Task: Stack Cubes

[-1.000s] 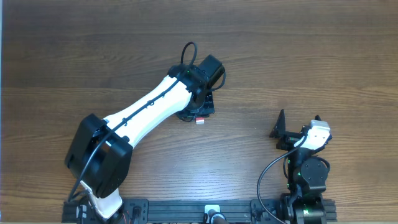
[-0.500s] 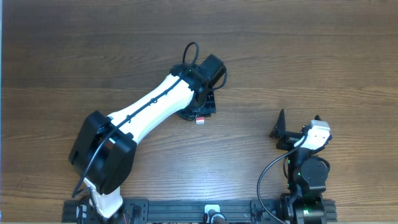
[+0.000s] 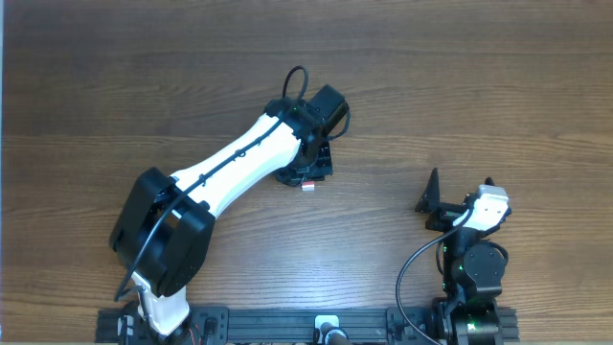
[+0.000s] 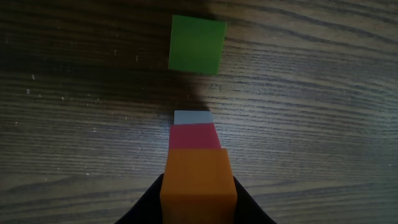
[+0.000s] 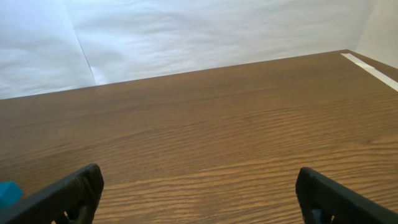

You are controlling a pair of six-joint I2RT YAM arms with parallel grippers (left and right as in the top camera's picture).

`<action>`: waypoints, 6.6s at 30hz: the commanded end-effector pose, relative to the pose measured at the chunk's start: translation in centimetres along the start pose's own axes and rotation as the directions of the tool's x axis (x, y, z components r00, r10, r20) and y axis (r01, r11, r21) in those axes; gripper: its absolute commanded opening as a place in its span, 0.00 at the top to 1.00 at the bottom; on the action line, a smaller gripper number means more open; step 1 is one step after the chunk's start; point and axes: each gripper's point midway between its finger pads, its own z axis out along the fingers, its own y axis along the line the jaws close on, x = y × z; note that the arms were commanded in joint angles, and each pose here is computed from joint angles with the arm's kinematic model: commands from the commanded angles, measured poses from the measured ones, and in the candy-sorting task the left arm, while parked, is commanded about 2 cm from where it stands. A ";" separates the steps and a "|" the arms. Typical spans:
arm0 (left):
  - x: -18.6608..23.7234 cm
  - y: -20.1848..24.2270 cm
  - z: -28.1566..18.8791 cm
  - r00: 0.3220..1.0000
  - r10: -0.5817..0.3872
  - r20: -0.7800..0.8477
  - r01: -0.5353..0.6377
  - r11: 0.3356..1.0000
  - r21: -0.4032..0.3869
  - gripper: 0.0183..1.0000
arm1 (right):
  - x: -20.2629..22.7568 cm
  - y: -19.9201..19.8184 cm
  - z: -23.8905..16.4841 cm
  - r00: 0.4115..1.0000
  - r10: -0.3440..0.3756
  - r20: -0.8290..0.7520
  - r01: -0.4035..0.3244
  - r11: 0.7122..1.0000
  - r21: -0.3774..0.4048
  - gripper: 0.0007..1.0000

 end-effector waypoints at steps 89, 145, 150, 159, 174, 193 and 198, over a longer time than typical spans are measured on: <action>-0.5 -0.4 0.5 1.000 0.007 -0.006 -0.007 1.000 0.006 0.00 | 0.1 -0.4 0.0 1.000 -0.004 0.004 0.004 1.000 0.019 0.01; 3.1 21.0 -21.7 0.080 -0.157 0.984 -0.233 0.957 0.172 0.00 | 0.1 -0.4 0.0 1.000 -0.004 0.004 0.004 1.000 0.019 0.01; 2.6 20.6 -18.4 0.057 -0.160 0.985 -0.283 0.944 0.170 0.00 | 0.1 -0.4 0.0 1.000 -0.004 0.004 0.004 1.000 0.019 0.01; 2.0 20.9 -13.0 0.143 -0.127 0.981 -0.265 0.950 0.162 0.00 | 0.1 -0.4 0.0 1.000 -0.004 0.004 0.004 1.000 0.019 0.01; 2.2 20.1 -12.7 0.107 0.004 0.994 -0.331 0.943 0.032 0.00 | 0.1 -0.4 0.0 1.000 -0.004 0.004 0.004 1.000 0.019 0.01; 2.2 20.1 -12.6 0.109 0.004 0.994 -0.331 0.943 0.032 0.00 | 0.1 -0.4 0.0 1.000 -0.004 0.004 0.004 1.000 0.019 0.01; 2.2 20.1 -12.6 0.109 0.004 0.994 -0.331 0.943 0.032 0.00 | 0.1 0.1 0.0 1.000 0.021 0.001 -0.021 1.000 -0.007 0.01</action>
